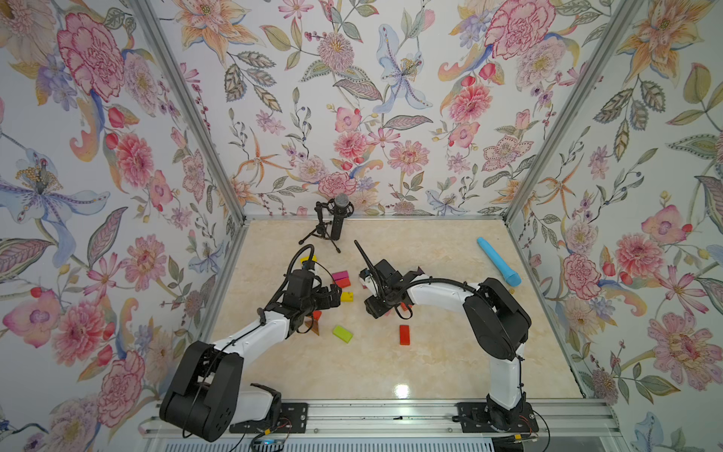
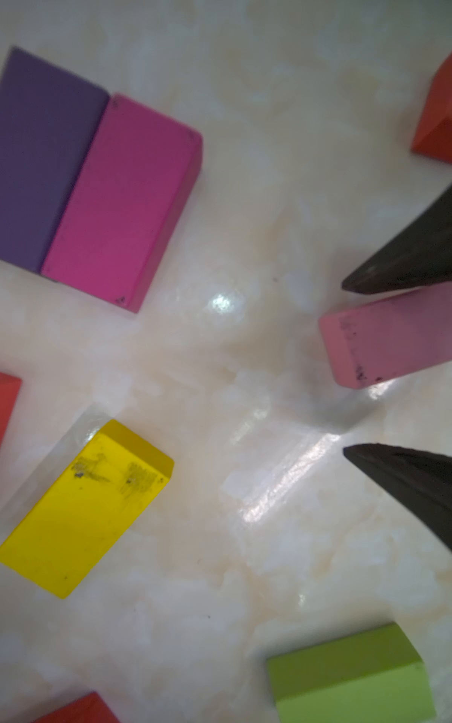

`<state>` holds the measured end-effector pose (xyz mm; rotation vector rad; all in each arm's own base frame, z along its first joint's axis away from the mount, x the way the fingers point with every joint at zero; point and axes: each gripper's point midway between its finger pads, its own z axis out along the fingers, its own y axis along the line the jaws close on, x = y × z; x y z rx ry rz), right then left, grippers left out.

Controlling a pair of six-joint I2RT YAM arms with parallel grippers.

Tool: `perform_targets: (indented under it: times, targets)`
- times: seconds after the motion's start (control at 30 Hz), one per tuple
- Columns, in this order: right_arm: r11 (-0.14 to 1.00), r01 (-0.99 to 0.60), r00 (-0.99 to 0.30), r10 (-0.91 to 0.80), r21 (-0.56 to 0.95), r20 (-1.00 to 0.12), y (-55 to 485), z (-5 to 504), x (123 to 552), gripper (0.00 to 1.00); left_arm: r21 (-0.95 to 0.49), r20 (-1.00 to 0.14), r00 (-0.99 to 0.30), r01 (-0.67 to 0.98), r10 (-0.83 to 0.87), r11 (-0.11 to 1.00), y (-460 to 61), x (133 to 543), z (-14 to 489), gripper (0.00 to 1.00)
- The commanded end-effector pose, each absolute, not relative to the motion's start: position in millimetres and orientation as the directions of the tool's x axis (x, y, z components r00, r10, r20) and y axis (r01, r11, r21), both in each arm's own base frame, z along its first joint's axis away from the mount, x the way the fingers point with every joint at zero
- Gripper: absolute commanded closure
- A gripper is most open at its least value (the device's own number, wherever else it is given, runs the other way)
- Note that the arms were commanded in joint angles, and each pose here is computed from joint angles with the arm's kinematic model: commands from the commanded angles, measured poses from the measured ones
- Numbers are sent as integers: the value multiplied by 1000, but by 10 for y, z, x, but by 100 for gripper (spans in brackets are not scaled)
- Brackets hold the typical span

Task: Assemble a piece of candy with building blocks
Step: Assemble the building block at the center of the board.

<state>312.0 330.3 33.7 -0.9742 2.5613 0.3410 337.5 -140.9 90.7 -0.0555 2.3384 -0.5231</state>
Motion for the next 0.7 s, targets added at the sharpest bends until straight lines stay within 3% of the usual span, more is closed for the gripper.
perform_targets:
  times: [0.0,0.2,0.4,0.67]
  targets:
    - [758,-645,-701,-537,96,-470,3147,628,3053,33,-393,-652,-735,117,-187,912,-1383,3324,872,1]
    - [735,-615,-746,-425,285,-514,3191,840,2691,28,-399,-633,-754,126,-174,908,-1416,3281,758,1]
    - [702,-550,-813,-324,454,-484,3443,657,2539,30,-406,-642,-744,124,-187,905,-1415,3291,808,1]
    - [750,-501,-839,-299,431,-454,3380,403,2691,30,-423,-637,-740,105,-213,900,-1399,3252,777,1]
